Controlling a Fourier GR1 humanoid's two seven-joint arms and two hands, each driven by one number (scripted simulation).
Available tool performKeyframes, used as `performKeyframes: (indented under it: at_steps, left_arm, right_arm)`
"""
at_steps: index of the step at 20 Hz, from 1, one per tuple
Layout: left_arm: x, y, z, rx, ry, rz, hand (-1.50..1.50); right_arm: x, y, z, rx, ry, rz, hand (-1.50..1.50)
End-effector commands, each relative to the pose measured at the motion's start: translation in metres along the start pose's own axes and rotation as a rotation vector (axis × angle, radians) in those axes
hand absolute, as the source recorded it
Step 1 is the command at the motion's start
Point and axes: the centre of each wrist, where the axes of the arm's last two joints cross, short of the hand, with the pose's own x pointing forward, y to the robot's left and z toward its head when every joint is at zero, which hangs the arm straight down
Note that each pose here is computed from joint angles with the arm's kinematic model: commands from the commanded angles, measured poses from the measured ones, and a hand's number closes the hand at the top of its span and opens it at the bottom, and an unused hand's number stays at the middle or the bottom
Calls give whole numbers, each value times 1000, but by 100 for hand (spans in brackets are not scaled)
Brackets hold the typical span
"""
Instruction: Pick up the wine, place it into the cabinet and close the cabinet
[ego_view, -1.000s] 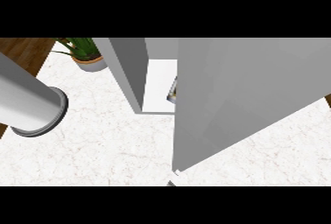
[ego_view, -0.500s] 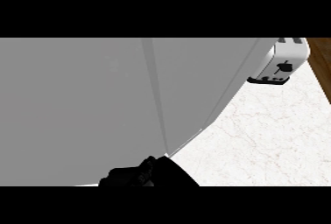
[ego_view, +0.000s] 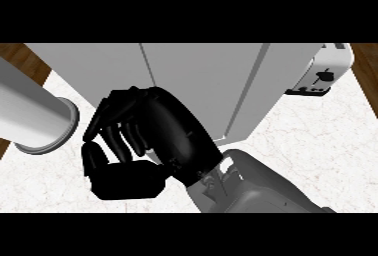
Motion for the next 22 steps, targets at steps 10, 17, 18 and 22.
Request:
performKeyframes:
  at_steps: [10,17,18,22]
  left_arm:
    - [-17,-13,-13,-43,77,18,-150]
    - [-35,-38,-27,-37,74,37,-150]
    - [-33,-32,-19,-26,64,25,-150]
    - [-39,-46,-33,-33,57,56,-150]
  right_arm:
    - [-37,-79,-60,-98,34,71,150]
    - [-59,-101,-63,-112,41,112,150]
    - [-60,-115,-59,-143,39,129,150]
    - [-61,-124,-64,-157,24,131,150]
